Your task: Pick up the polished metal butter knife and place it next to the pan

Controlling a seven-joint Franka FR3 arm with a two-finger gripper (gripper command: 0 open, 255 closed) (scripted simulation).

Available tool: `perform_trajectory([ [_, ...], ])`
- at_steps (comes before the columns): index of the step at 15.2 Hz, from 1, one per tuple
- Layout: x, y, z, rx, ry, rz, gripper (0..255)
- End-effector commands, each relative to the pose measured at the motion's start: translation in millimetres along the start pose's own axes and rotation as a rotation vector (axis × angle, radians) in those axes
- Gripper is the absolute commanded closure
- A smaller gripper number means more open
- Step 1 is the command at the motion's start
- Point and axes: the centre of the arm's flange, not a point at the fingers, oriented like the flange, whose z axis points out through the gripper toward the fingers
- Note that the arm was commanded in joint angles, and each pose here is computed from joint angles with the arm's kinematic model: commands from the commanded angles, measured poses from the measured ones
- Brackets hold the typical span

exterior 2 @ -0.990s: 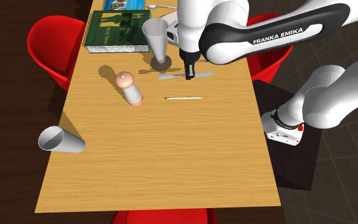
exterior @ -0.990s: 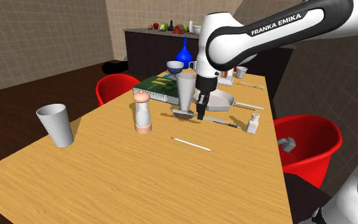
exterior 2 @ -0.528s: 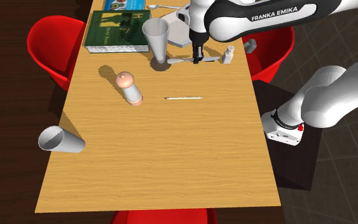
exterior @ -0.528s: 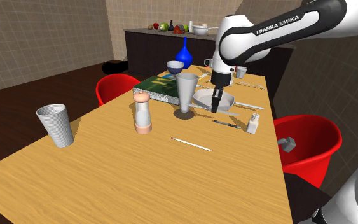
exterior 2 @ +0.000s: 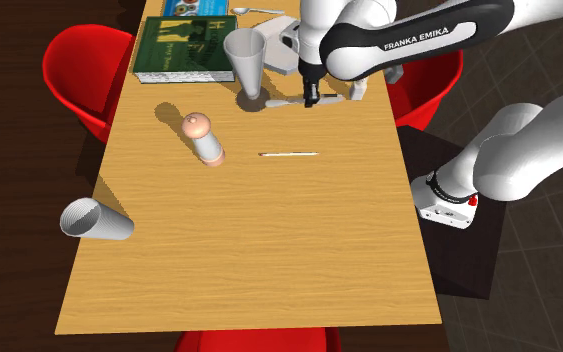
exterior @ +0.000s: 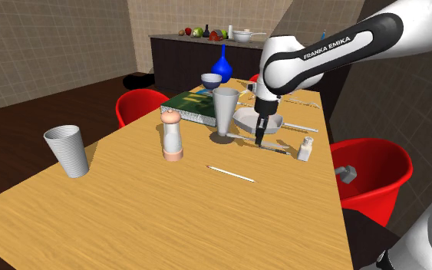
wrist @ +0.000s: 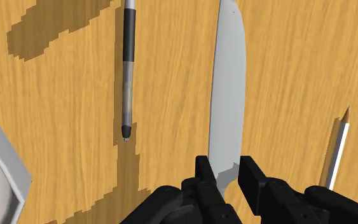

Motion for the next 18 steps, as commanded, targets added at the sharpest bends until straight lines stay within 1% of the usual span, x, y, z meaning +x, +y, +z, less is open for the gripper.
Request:
perform_trajectory([
  [1,-0.3,0.8,11.0,0.000,0.000,0.000,255],
  [10,-0.4,1.1,59.6,0.000,0.000,0.000,255],
  [18,-0.5,1.1,59.6,0.000,0.000,0.000,255],
])
